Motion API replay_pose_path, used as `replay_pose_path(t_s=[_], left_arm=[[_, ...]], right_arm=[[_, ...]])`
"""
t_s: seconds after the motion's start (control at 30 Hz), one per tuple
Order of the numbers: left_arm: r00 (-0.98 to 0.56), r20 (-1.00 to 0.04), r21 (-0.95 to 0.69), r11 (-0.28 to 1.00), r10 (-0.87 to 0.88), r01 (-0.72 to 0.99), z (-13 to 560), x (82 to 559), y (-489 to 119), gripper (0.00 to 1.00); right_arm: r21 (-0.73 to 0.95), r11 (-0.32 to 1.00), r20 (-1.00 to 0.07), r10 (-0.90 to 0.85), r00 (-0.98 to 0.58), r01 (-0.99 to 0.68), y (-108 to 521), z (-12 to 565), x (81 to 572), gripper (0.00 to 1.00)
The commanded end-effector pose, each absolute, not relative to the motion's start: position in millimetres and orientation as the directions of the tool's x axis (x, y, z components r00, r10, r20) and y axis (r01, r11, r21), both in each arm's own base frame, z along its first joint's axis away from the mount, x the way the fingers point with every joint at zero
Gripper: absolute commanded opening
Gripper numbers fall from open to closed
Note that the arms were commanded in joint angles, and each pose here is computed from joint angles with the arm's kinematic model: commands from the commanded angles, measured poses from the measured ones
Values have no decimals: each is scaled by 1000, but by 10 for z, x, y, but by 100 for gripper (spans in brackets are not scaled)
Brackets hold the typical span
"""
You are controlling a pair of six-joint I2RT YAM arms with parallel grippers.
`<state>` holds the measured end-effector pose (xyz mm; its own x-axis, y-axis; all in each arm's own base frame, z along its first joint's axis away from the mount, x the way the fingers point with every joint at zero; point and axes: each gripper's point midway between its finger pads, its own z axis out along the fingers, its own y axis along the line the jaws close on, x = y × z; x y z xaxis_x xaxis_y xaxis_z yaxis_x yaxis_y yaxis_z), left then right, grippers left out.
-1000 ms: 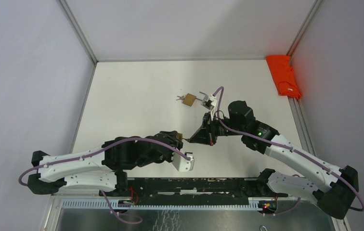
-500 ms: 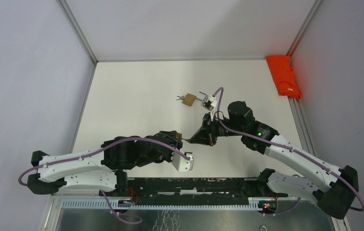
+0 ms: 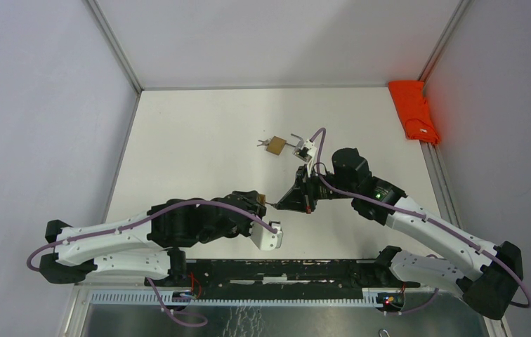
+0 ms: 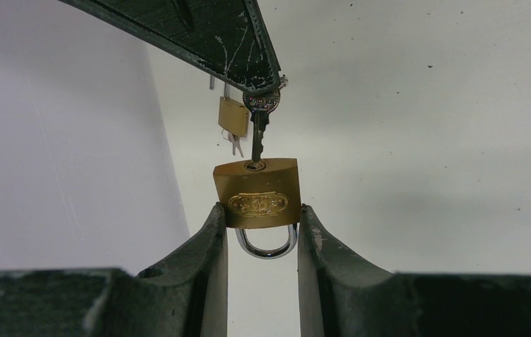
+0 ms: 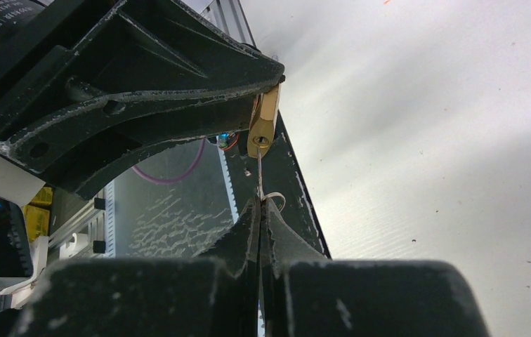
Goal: Unlock with the key
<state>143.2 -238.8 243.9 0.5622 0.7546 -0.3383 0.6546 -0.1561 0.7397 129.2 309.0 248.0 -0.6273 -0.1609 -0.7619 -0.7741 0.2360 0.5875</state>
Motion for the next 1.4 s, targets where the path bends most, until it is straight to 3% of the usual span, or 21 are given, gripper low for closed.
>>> replay_pose_path(t_s=[0.0, 0.93, 1.37], left_arm=[[548, -426, 739, -73, 720, 670, 2679, 1401, -2456, 2], [552, -437, 741, -64, 711, 669, 2751, 1400, -2508, 2], [547, -432, 740, -65, 717, 670, 2710, 1400, -2496, 2]], right_arm=[[566, 224, -788, -139, -600, -794, 3128, 2549, 1325, 0], [574, 209, -780, -154, -607, -792, 3185, 2558, 1340, 0], [552, 205, -811, -92, -578, -808, 3189, 2820, 1389, 0]])
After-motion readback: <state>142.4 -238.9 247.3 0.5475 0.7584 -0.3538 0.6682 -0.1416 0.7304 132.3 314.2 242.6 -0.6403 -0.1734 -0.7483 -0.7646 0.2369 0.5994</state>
